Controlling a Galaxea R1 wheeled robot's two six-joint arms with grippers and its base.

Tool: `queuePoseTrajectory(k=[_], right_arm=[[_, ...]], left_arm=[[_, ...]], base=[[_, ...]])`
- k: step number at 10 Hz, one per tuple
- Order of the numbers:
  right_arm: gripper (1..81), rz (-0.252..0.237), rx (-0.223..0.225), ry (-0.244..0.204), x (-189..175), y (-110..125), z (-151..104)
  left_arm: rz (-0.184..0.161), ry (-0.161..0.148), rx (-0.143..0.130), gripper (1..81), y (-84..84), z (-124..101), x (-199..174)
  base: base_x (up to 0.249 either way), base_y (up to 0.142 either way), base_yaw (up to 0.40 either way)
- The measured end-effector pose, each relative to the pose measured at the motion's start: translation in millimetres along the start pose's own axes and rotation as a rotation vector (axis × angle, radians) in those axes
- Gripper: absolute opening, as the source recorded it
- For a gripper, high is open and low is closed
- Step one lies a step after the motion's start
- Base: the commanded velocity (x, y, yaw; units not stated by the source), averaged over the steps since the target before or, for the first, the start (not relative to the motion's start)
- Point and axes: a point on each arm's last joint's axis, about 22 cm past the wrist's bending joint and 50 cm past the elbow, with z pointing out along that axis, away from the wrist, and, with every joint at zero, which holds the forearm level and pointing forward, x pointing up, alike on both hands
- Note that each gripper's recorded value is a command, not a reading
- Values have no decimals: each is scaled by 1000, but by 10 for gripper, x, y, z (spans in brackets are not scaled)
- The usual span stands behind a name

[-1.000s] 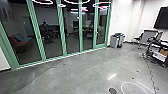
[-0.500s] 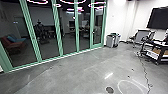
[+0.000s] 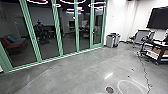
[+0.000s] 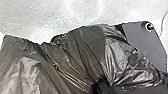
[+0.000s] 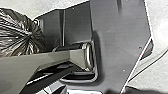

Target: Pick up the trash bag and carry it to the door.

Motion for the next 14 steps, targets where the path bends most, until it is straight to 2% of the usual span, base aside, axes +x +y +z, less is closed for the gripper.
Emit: queuePoseTrajectory(k=[14], right_arm=[[811, 0, -5, 1, 2, 15, 1]], left_arm=[[0, 3, 0, 10, 0, 0, 4]], base=[[5, 0, 0]])
